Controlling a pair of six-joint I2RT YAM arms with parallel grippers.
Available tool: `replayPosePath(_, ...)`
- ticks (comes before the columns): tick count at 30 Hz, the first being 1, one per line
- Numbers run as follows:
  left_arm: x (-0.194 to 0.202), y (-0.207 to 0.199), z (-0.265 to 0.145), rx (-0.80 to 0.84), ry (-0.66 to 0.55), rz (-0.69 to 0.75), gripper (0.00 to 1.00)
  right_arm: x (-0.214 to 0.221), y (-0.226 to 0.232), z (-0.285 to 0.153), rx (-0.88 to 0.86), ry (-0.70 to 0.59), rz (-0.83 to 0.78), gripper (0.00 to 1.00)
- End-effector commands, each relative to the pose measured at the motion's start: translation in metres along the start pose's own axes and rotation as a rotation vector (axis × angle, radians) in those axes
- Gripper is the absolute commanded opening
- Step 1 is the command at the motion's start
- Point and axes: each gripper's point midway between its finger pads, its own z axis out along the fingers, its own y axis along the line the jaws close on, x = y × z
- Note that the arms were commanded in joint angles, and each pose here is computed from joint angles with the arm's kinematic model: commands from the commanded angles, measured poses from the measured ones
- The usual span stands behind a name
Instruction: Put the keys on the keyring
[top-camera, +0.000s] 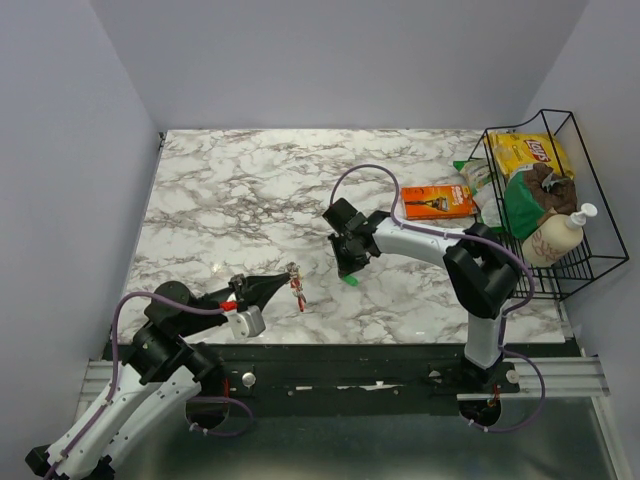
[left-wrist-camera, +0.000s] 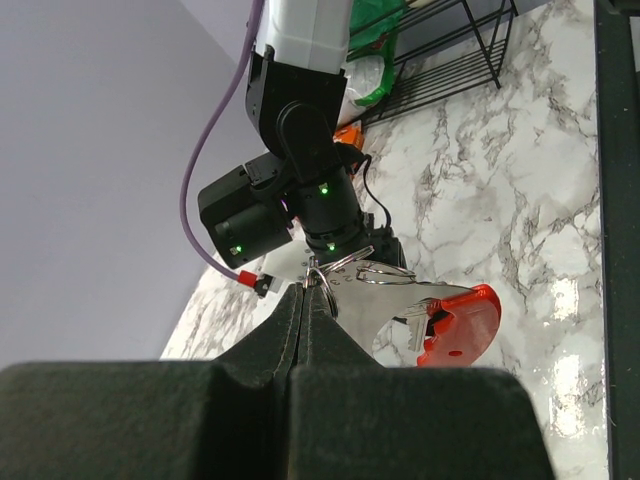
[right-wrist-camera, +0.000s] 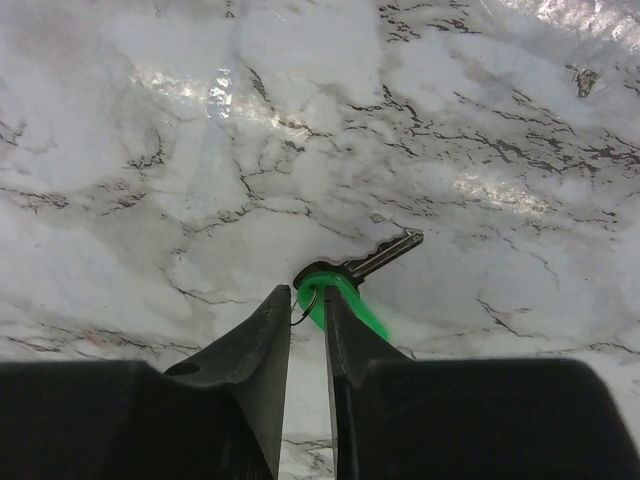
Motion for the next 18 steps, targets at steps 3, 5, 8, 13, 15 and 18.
replayPosePath(3, -0.007, 0.006, -0.003, -0.023, -0.012, 0.029, 0.0, -0.001, 0.007, -0.001, -0.034, 0.018, 0.002, 0.17)
replayPosePath(5, -0.006, 0.006, -0.003, -0.022, -0.009, 0.026, 0.0, -0.002, 0.008, -0.004, -0.036, 0.012, -0.002, 0.08)
replayPosePath(8, -0.006, 0.006, -0.003, -0.023, -0.007, 0.025, 0.0, -0.005, 0.009, -0.012, -0.045, -0.007, -0.012, 0.01)
replayPosePath(13, -0.003, 0.005, -0.002, -0.02, 0.0, 0.025, 0.0, -0.014, 0.012, -0.028, -0.064, -0.05, -0.039, 0.01)
replayPosePath(15, -0.003, 0.005, -0.003, -0.021, 0.001, 0.026, 0.0, -0.016, 0.013, -0.034, -0.072, -0.062, -0.05, 0.01)
replayPosePath(18, -0.001, 0.003, -0.002, -0.017, 0.007, 0.023, 0.0, -0.022, 0.014, -0.046, -0.089, -0.093, -0.077, 0.01)
